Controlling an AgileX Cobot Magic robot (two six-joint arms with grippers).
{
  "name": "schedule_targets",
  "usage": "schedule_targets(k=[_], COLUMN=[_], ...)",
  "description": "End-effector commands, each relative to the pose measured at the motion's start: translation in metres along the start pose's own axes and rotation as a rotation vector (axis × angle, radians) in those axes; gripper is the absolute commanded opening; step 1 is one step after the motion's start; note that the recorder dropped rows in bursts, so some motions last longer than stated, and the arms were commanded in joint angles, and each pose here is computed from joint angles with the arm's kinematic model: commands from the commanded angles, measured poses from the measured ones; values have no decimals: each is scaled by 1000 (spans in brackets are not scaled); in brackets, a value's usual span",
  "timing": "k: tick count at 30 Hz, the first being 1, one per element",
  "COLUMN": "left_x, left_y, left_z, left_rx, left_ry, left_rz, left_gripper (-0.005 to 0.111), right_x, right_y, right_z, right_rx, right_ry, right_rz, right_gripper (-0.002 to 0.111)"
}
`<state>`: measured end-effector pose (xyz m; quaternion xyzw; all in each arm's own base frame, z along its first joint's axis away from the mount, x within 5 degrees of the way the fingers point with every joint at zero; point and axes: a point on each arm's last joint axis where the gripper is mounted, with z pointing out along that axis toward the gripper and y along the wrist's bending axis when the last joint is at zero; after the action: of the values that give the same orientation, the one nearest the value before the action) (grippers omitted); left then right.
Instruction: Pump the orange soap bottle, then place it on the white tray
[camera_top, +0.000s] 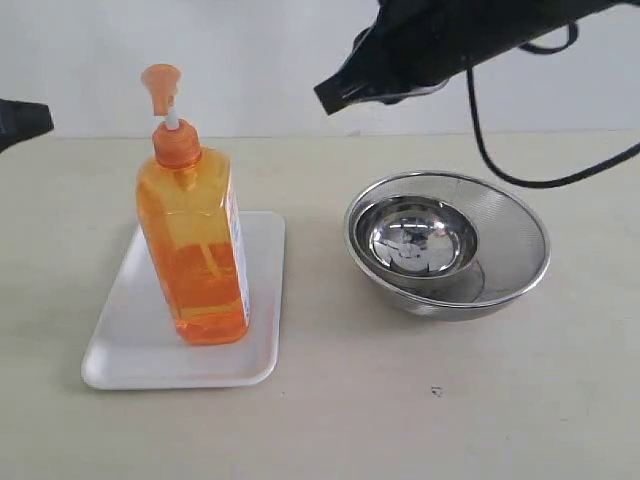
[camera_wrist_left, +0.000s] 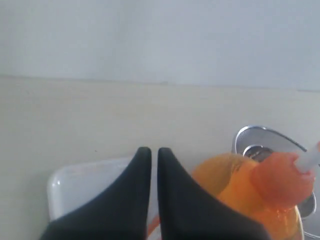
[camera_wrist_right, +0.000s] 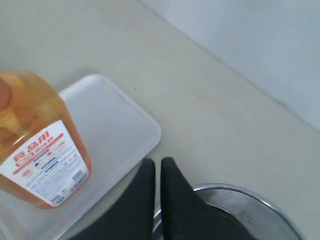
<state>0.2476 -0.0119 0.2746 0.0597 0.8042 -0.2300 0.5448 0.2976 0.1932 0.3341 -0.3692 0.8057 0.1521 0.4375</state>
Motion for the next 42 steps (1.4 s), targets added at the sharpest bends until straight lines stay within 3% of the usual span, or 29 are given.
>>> schedule_targets(k=[1, 8, 15, 22, 42], left_x=[-16, -28, -4, 12, 12], left_y=[-11, -30, -24, -35, -36], left_z=[-25, -53, -54, -52, -52], left_rx=[-63, -75, -119, 29, 36], left_ry=[-103, -202, -152, -118, -118], left_rz=[41, 93, 54, 37, 41], left_gripper=[5, 5, 5, 5, 5], right_x=[1, 26, 54, 67, 69], right_y=[-4, 5, 15, 24, 27], right_z=[-45, -104, -158, -198, -212], right_rx=[139, 266, 361, 381, 386], right_ry=[-69, -168, -228, -252, -297], right_rz=[-5, 19, -14, 83, 115], right_gripper=[0, 0, 0, 0, 0])
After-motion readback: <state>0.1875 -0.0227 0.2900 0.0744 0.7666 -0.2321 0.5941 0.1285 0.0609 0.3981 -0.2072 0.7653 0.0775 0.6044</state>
